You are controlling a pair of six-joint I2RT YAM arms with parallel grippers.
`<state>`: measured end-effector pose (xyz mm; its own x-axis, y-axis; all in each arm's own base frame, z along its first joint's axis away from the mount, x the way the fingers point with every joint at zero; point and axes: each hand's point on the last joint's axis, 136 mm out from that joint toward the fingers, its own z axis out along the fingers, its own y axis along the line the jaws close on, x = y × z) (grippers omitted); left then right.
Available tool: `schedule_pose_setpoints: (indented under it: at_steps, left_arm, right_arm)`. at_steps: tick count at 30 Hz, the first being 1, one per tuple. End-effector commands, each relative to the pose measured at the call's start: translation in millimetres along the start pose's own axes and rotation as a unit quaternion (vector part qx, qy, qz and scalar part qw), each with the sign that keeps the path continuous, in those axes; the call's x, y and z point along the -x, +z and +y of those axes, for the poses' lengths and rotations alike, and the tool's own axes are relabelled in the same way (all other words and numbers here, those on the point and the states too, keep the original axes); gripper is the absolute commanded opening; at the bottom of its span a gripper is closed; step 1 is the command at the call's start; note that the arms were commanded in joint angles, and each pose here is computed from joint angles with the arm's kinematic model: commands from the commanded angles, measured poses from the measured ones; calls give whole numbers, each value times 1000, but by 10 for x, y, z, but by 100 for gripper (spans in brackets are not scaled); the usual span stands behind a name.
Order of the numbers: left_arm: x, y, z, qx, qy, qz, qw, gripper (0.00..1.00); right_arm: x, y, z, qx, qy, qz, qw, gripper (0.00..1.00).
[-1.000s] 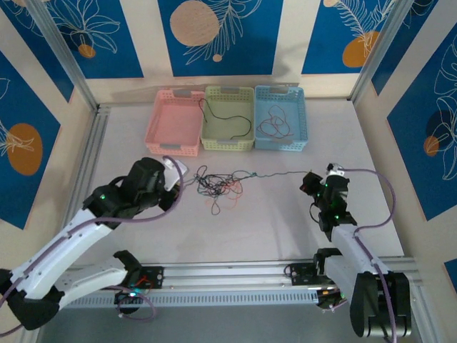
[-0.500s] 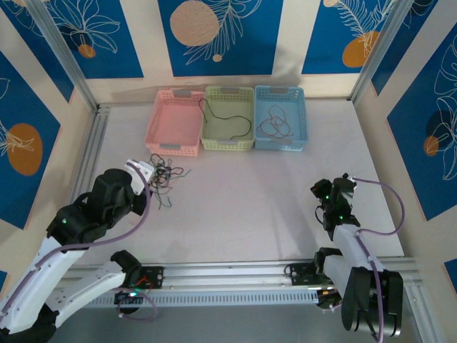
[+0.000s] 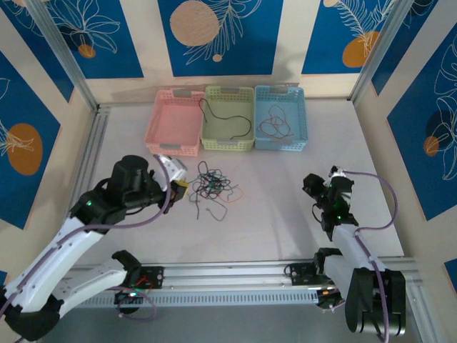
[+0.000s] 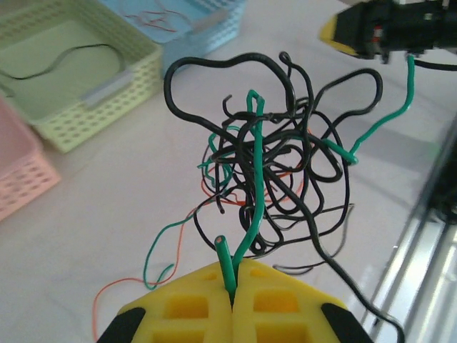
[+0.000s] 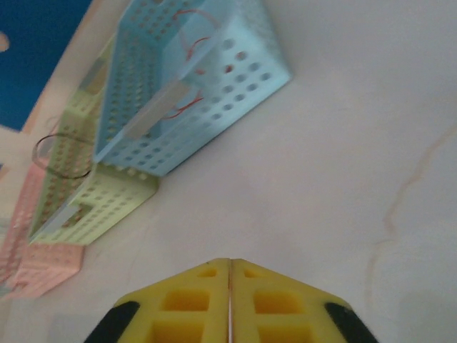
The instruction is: Untangle the cables
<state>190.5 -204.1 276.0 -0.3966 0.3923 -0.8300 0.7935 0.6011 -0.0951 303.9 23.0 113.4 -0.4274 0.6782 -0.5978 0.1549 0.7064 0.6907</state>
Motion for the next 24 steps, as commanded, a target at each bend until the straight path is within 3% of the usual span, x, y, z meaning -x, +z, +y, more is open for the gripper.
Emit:
schedule_pose_setpoints:
  at_steps: [1, 7, 9, 13, 20, 24]
  left_arm:
    - [64, 174, -134, -59, 3, -13, 998, 0]
    - [-130, 442, 36, -31, 10, 31, 999, 0]
    - [-161, 471, 47, -31, 10, 30, 999, 0]
    - [-207, 473, 28, -36, 13, 16, 999, 0]
    - [-249, 449, 43, -31, 11, 8, 999, 0]
    - [-245, 401, 99, -10, 16, -1, 1000, 0]
  right_arm:
    - [8, -7, 438, 90, -61, 11, 994, 18]
    - [-270, -112, 1141, 226, -164, 60, 959, 44]
    - [-431, -169, 1386, 268, -210, 83, 936, 53]
    - [-857, -349, 1801, 344, -308, 155, 873, 59]
    - [-1368, -445, 1943, 366, -418, 198, 808, 70]
    - [-1537, -363, 1877, 341, -446, 233, 794, 71]
